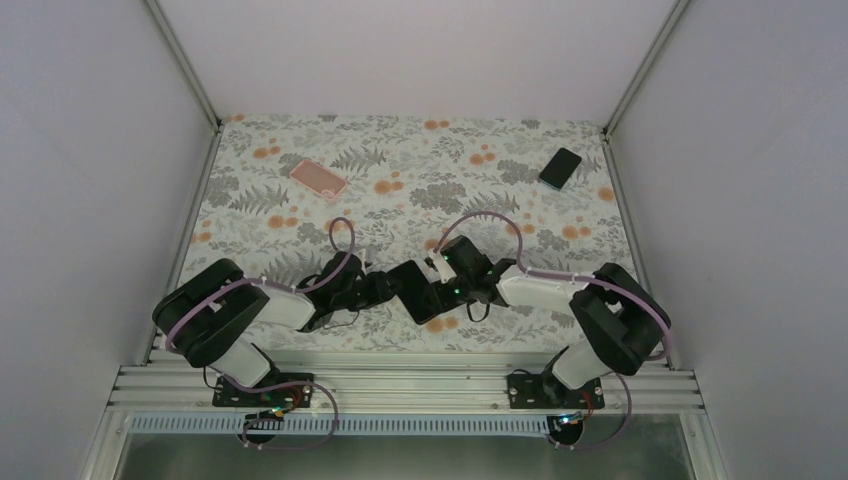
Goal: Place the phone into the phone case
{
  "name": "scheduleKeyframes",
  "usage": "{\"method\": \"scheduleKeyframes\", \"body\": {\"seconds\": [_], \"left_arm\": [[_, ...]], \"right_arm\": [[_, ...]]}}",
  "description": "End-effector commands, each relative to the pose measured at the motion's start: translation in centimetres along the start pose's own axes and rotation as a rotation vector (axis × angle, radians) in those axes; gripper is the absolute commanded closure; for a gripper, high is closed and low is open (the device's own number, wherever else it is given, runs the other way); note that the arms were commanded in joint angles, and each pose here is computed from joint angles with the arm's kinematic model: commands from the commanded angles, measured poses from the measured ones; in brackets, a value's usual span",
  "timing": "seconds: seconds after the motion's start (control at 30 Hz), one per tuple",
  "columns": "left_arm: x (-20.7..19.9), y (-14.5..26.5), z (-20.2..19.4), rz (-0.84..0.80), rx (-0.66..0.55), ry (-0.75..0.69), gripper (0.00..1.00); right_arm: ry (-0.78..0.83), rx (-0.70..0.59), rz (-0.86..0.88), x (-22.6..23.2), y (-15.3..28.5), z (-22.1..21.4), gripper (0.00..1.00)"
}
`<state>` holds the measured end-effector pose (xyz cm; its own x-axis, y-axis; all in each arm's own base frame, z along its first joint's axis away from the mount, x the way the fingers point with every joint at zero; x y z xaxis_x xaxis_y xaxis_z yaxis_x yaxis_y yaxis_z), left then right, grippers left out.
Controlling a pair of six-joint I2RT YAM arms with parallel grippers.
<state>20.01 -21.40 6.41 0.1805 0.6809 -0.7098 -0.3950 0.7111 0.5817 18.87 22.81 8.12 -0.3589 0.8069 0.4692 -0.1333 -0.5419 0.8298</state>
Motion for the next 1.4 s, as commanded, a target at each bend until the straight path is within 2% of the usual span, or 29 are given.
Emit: {"method": "scheduleKeyframes", "body": {"seconds": [0.0,0.3,0.67,0.97,1.13,1.37], "left_arm": [[5.8,0.5,-4.4,0.31,0.185,0.042,0.61],[6.8,1.0,-4.5,0.421,0.202,0.017,0.64],[7.4,1.5,-4.6,0.47,0.2,0.012,0.68],[7.8,1.9,-5.0,0.483,0.205,0.019,0.68],[7.9,2.1,-5.1,0.483,0.204,0.02,0.68],[7.5,2.1,-4.9,0.469,0.197,0.018,0.68]], "right_arm": [[0.017,0.002,-0.033,0.7,-1.1,0.4,0.53],[0.049,-0.014,-0.049,2.0,-1.0,1.3,0.58],[0.034,-0.042,-0.089,1.1,2.6,-0.9,0.53],[0.02,-0.003,-0.099,0.5,1.8,-1.6,0.53],[0.037,0.01,-0.118,1.0,1.6,-1.6,0.39],[0.055,0.055,-0.166,1.0,0.5,-2.1,0.38]]}}
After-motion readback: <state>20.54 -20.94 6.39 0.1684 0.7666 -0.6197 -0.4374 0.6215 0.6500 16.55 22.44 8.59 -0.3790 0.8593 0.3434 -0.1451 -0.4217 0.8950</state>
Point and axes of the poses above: each gripper's point midway between its finger pads, its own y axis back along the fingers, its own x axis along the line the jaws close on, z = x × y, the point moved 7 cm from there along y, back along the fingers, and after that the axes turned 11 degrees about -y, right-handed, at the moved point
